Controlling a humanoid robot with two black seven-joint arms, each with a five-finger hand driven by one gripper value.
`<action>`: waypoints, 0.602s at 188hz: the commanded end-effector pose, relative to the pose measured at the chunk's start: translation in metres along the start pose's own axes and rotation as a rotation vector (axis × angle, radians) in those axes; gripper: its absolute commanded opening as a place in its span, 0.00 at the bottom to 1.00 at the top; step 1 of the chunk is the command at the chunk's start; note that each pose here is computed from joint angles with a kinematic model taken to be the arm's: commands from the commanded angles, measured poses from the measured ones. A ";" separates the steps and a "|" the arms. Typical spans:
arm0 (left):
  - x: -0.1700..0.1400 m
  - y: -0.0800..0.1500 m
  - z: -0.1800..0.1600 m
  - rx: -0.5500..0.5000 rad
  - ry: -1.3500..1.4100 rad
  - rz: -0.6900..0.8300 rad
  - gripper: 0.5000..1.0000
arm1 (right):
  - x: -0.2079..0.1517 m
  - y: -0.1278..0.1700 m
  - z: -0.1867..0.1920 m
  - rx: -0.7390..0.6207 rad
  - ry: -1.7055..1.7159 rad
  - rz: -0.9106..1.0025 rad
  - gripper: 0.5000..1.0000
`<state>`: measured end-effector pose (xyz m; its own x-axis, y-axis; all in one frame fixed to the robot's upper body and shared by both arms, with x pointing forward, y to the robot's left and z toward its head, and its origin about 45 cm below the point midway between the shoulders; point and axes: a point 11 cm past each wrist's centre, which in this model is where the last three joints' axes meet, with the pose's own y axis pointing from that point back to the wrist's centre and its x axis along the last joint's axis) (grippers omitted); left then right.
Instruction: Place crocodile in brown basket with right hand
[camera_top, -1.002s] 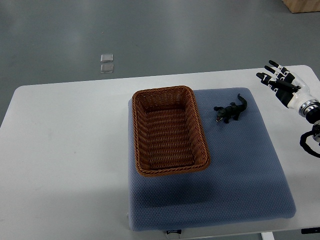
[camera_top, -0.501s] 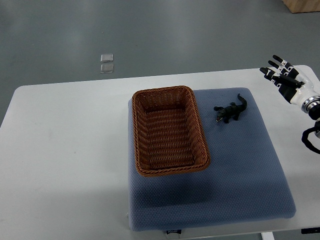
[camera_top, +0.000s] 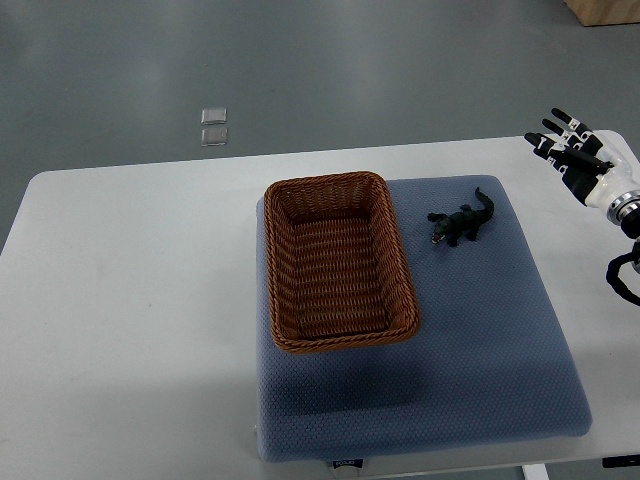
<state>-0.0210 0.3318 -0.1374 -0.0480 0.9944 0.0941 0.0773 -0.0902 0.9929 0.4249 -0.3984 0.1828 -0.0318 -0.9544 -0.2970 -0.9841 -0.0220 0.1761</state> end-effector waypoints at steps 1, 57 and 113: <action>0.000 0.000 0.000 0.000 0.000 0.000 1.00 | -0.001 0.000 0.002 -0.005 -0.003 -0.002 0.86; 0.000 0.000 0.000 0.000 0.000 0.000 1.00 | -0.001 0.000 0.003 -0.008 -0.004 -0.003 0.86; 0.000 0.000 0.000 0.000 0.000 0.000 1.00 | -0.004 0.001 0.001 -0.005 -0.014 -0.057 0.86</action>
<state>-0.0209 0.3318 -0.1374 -0.0480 0.9944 0.0941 0.0771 -0.0902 0.9929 0.4247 -0.3938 0.1813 -0.0059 -0.9507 -0.3099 -0.9834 -0.0506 0.1741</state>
